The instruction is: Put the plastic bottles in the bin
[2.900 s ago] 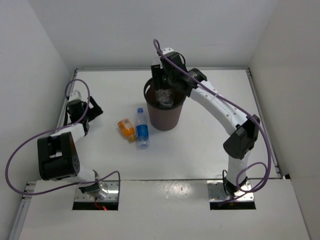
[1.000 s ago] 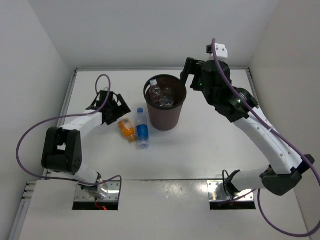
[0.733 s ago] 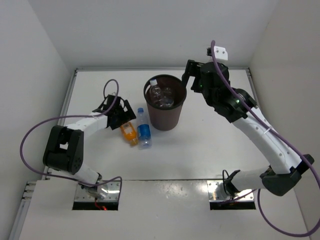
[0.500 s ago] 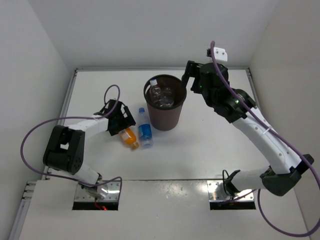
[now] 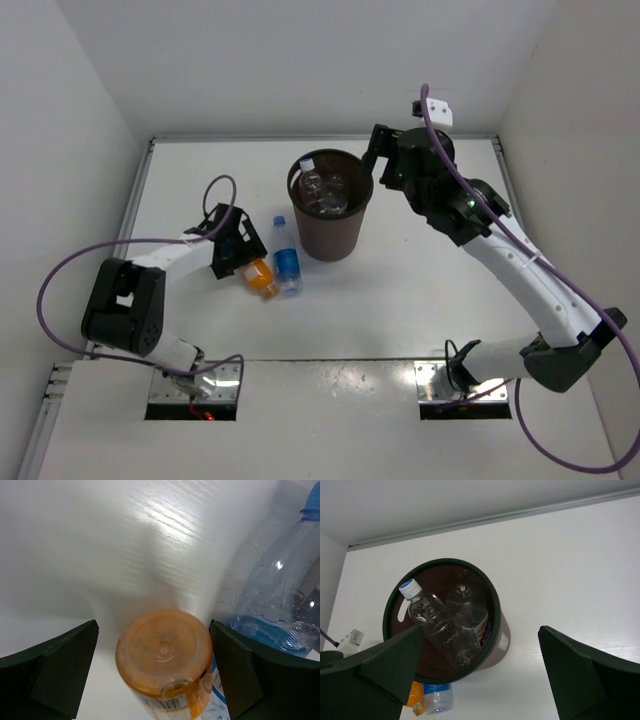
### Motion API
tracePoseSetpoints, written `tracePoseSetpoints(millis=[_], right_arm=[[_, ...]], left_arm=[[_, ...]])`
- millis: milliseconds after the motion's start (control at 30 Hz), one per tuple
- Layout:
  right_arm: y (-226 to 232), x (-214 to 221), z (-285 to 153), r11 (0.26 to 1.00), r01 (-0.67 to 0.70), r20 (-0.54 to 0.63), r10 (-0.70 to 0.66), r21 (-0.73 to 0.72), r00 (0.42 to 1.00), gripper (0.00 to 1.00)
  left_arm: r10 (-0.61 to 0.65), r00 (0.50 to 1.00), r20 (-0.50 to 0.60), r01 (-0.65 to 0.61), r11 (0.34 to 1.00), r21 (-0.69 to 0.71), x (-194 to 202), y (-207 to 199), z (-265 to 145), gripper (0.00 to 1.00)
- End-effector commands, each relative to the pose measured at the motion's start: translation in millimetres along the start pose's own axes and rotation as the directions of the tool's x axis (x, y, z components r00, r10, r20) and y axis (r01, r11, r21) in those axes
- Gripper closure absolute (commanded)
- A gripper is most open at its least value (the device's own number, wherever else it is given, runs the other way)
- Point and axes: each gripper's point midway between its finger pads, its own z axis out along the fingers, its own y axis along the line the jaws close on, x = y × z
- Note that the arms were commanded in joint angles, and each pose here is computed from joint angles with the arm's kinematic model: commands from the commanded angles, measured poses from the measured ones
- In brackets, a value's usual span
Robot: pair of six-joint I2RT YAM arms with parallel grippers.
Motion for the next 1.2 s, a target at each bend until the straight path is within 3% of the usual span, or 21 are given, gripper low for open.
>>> tracePoseSetpoints(millis=[0, 467, 867, 1167], right_arm=[[1.6, 0.0, -1.3, 0.999, -0.039, 0.002, 0.039, -0.018, 0.999, 0.01], [-9.9, 7.2, -4.1, 0.999, -0.048, 0.005, 0.048, 0.016, 0.999, 0.01], [-17.5, 12.2, -2.2, 0.998, -0.046, -0.007, 0.047, 0.044, 0.999, 0.01], [-26.5, 8.9, -5.9, 0.996, -0.059, 0.008, 0.059, 0.068, 0.998, 0.01]], left_arm=[[-0.021, 1.000, 0.008, 0.021, 1.000, -0.014, 3.0, 3.7, -8.7, 0.00], [-0.152, 0.987, -0.051, 0.152, 0.988, -0.003, 17.4, -1.0, -8.5, 0.01], [-0.194, 0.980, -0.038, 0.195, 0.981, 0.018, 6.6, -12.6, -13.3, 0.43], [-0.223, 0.961, 0.162, 0.219, 0.975, 0.047, -78.8, -31.7, -38.5, 0.62]])
